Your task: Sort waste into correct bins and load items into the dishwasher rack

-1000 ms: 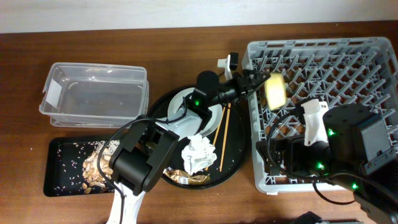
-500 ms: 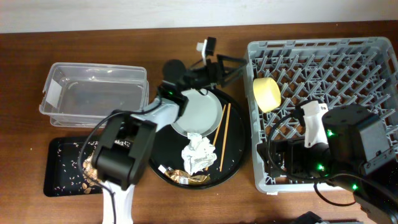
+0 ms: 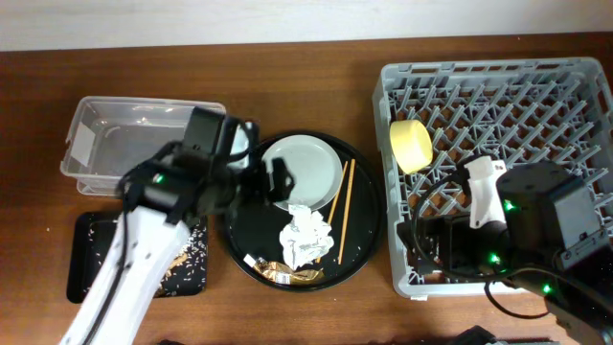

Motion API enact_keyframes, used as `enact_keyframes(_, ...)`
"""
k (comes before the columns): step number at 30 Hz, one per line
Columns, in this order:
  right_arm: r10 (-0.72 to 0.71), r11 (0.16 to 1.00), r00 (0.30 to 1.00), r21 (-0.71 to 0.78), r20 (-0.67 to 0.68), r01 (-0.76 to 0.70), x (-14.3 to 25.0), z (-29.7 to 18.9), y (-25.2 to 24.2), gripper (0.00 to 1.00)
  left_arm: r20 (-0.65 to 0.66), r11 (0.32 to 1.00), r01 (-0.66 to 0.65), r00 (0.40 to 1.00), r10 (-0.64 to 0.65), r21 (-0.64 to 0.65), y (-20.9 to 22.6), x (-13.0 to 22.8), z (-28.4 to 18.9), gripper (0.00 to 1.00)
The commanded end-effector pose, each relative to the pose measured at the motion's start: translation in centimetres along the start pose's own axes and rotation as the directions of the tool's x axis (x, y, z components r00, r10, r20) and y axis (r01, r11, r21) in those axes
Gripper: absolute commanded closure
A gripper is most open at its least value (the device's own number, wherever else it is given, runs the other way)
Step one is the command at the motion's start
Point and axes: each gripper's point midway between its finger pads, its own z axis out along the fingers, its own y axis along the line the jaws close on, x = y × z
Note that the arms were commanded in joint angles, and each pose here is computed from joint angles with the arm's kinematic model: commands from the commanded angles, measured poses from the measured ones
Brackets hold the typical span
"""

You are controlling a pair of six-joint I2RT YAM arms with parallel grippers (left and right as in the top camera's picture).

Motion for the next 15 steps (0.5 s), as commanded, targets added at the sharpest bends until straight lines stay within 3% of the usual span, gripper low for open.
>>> enact_keyframes(1, -0.004, 1.0, 1.0, -0.003, 0.01, 0.004, -0.1, -0.2, 0.1, 0.02, 0.102, 0.99, -0.056, 0.992, 0.069, -0.131, 2.2, 0.2, -3.6, 0.01)
enact_keyframes(7, -0.004, 1.0, 1.0, -0.005, 0.009, 0.005, -0.1, -0.2, 0.1, 0.02, 0.208, 0.993, -0.079, 0.974, 0.095, -0.083, 1.2, 1.3, -7.8, 0.01)
enact_keyframes(10, -0.006, 1.0, 1.0, -0.008, 0.012, 0.006, -0.5, 0.2, 0.3, 0.02, 0.192, 0.993, -0.075, 0.977, 0.091, -0.09, 1.6, 2.5, -8.5, 0.01)
enact_keyframes(15, -0.044, 0.999, 0.961, -0.009, -0.273, 0.043, 1.2, 6.1, 1.7, 0.02, 0.151, 0.986, -0.095, 0.982, 0.115, -0.134, 2.6, 3.7, -8.7, 0.01)
